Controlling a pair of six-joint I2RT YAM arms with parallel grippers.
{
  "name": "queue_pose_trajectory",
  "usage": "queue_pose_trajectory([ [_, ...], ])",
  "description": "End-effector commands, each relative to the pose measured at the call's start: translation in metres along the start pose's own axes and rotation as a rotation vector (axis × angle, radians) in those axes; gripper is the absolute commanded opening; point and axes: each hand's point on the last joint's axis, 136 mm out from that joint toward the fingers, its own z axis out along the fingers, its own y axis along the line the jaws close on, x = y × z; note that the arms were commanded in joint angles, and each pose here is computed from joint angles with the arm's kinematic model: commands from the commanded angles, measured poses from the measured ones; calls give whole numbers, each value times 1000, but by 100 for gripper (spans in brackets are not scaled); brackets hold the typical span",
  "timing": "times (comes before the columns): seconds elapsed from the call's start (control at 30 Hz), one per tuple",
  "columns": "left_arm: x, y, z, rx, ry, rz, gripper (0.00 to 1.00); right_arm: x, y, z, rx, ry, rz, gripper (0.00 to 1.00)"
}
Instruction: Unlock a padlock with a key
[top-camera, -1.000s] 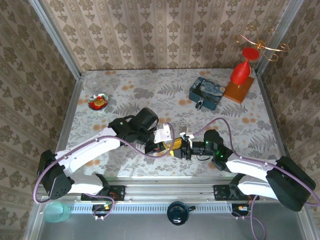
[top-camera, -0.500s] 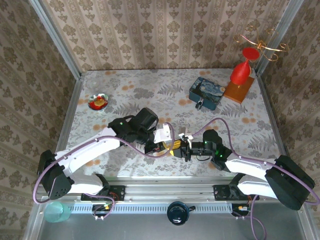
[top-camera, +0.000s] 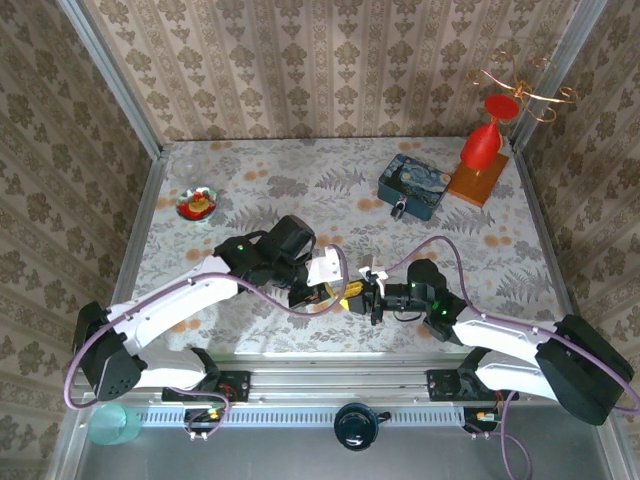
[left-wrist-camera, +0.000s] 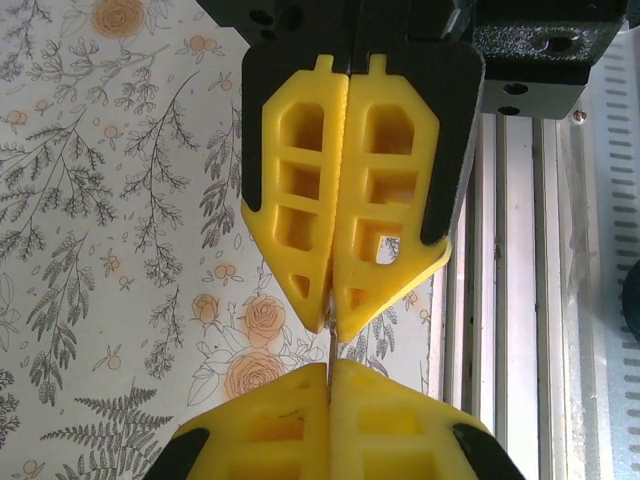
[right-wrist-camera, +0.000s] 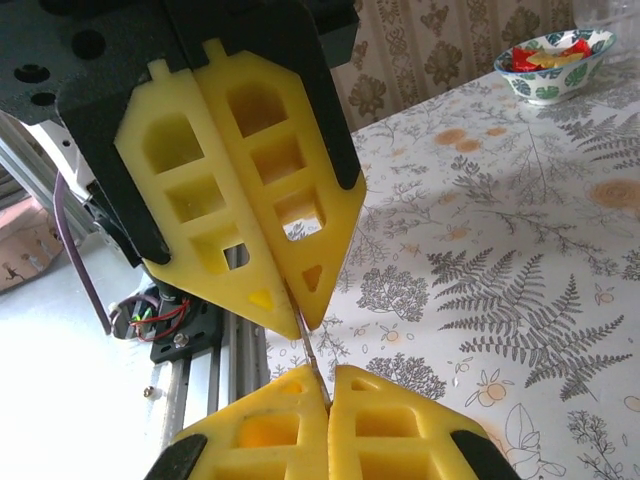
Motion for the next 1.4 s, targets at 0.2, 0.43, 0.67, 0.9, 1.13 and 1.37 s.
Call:
queue_pose_trajectory([
  [0.2,-48,67,-63,-375,-420,-178,28,-16,-59,-31,445,-11,78,0],
  [0.43,-46,116,-64,-460,-624,-408,48,-18,-103,-97,866,-37,172,0],
  [0.67,-41,179,10,-406,-510,-615,57,-17,-114,-158,1145,-127,250,0],
  [0.9,-53,235,93,-331,-459,-702,62,-33,-94,-188,1148,-253,283,0],
  [1.13,-70,262,158,-345,-361,-656,66,-33,-86,-199,1140,-294,300,0],
  [1.37,-79,287,192,-453,-282,-614,69,-31,-86,-195,1116,-307,315,0],
])
